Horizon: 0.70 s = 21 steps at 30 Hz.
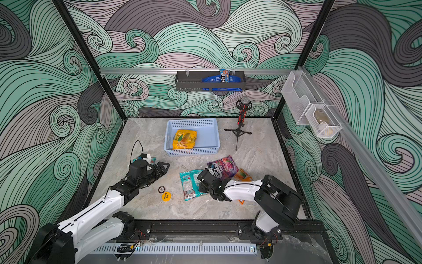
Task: Put the candies in the basket
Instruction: Pick up the candy at the center of the board.
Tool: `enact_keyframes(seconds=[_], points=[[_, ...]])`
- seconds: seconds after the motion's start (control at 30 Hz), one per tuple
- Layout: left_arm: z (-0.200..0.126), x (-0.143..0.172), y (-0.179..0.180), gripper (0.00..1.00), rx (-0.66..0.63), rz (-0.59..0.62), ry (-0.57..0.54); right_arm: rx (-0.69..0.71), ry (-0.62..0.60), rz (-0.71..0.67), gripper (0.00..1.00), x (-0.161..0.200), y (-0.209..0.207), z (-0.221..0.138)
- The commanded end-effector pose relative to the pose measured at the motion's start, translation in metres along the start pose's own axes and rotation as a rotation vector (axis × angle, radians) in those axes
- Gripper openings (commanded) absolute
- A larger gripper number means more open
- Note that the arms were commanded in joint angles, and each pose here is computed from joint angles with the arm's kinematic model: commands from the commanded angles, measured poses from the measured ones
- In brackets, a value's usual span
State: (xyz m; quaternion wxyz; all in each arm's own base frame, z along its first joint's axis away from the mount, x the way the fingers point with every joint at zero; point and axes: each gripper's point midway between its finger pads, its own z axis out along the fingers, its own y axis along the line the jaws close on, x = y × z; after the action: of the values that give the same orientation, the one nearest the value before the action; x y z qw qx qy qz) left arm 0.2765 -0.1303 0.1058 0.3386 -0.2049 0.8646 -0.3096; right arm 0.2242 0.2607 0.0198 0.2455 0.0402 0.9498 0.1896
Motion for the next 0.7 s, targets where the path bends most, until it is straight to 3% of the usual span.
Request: enact_keyframes(seconds=[0.0, 0.3, 0.67], points=[[-0.001, -0.004, -0.009, 0.79, 0.010, 0.024, 0.002, 0.002, -0.024, -0.049, 0.00, -0.008, 0.005, -0.013], [0.001, -0.003, -0.007, 0.79, 0.001, 0.026, 0.007, -0.121, -0.245, -0.143, 0.00, -0.089, 0.063, -0.093], [0.000, -0.003, -0.007, 0.79, 0.001, 0.029, 0.010, -0.072, -0.433, -0.163, 0.00, -0.202, 0.057, -0.169]])
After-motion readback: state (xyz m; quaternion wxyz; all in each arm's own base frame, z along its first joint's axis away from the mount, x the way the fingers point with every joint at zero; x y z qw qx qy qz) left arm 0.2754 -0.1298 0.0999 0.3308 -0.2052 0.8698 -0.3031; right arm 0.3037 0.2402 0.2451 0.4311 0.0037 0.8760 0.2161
